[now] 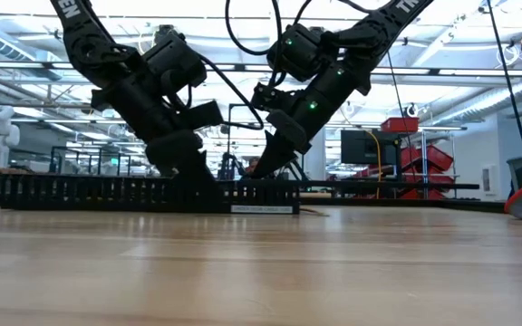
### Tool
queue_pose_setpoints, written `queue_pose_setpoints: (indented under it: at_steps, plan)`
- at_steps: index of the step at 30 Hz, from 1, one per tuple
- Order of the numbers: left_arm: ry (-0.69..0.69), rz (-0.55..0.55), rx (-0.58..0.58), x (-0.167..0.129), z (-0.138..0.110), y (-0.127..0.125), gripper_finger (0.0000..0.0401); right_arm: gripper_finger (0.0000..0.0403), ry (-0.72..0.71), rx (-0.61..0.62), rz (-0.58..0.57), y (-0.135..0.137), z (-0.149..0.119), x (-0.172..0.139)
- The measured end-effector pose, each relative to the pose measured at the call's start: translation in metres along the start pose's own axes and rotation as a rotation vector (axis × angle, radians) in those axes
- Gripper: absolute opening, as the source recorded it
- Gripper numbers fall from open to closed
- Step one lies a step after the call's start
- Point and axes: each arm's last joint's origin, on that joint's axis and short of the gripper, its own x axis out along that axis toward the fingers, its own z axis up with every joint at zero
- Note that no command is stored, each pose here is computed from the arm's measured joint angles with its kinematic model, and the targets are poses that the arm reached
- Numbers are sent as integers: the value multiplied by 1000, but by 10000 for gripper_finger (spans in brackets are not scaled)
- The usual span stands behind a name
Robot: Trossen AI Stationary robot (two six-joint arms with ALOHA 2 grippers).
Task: Ziptie cables
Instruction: Close the black cable duct
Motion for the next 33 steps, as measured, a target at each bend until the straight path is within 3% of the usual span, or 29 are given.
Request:
queue_pose_setpoints:
  at_steps: [16, 24, 33]
  plan:
    - [-49, -11, -62, 9, 0, -10, 212, 0, -19, 38, -6, -6, 1, 0]
    - [-64, 1, -94, 12, 1, -11, 212, 0, -32, 145, -77, -5, 2, 0]
    - [-61, 7, -92, 12, 1, -11, 212, 0, -55, 100, -79, -4, 7, -7]
